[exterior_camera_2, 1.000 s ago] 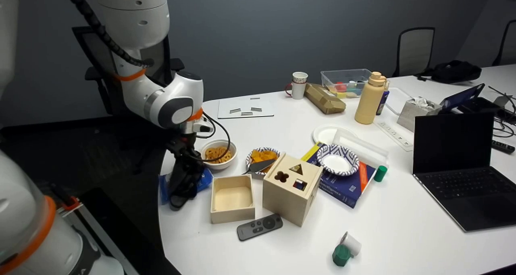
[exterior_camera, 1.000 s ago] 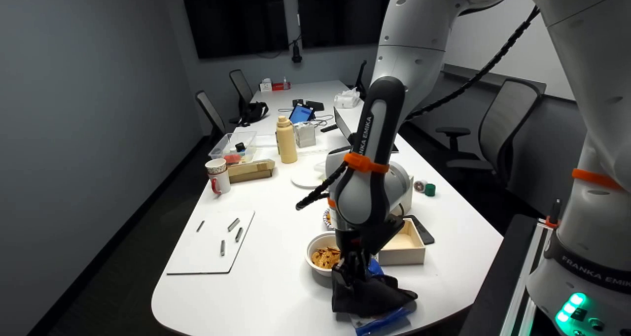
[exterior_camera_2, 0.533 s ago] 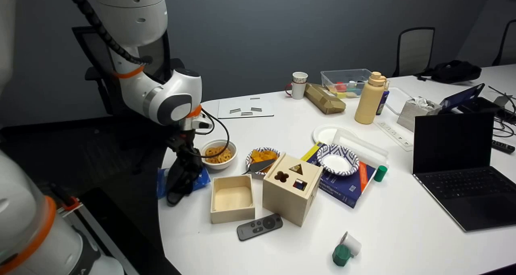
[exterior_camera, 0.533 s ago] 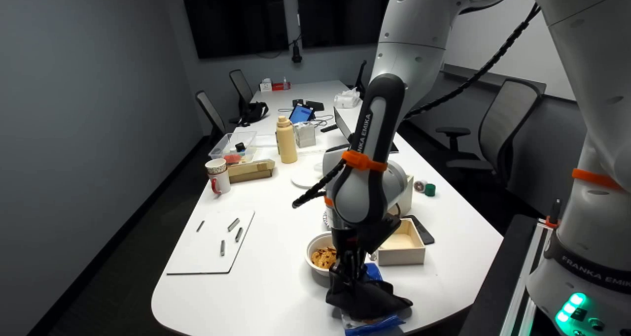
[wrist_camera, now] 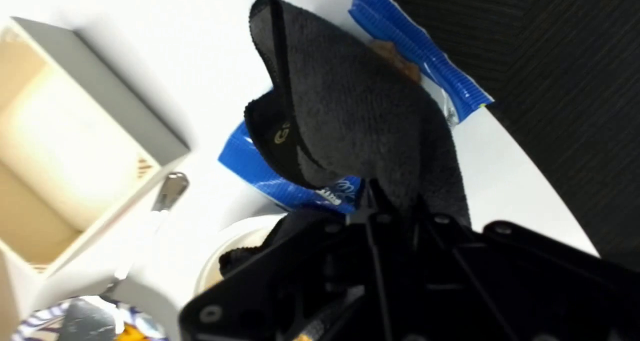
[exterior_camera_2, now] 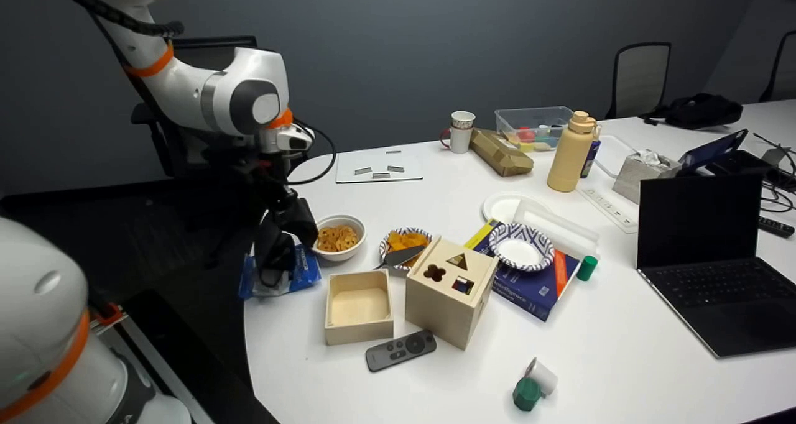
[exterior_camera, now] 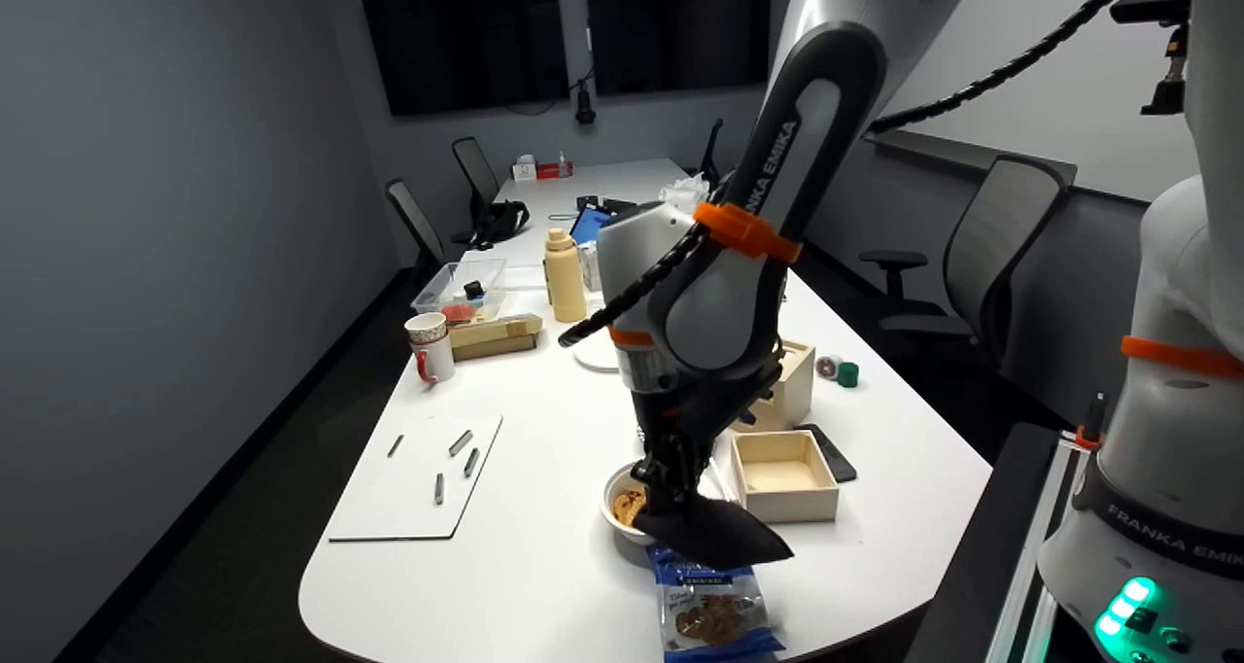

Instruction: Use the dark grey towel to wipe the remote control.

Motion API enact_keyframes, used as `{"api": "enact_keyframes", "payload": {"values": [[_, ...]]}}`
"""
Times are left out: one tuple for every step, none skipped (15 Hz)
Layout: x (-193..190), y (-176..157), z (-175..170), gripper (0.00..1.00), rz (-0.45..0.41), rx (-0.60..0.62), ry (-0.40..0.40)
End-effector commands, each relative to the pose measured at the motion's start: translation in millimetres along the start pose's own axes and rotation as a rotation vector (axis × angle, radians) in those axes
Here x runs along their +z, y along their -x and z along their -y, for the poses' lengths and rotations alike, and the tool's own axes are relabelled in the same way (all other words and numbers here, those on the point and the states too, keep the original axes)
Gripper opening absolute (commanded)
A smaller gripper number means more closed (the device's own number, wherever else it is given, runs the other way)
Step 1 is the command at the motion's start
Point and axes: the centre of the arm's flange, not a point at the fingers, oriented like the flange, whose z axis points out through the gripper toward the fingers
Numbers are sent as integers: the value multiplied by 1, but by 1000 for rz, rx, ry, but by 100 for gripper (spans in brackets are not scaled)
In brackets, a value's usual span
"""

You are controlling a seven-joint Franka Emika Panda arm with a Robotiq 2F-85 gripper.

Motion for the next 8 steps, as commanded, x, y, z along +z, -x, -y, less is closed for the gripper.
{"api": "enact_keyframes", "payload": {"values": [[-53, 22, -22, 2, 18, 165, 118], [-59, 26, -33, 2, 20, 215, 144], [-65, 29, -42, 2, 24, 266, 166], [-67, 32, -55, 2, 18, 317, 185], [-67, 34, -70, 2, 10, 369, 198], [-66, 35, -84, 2, 3, 420, 214], [-61, 35, -99, 2, -5, 472, 225], [-58, 36, -113, 2, -9, 524, 236]]}}
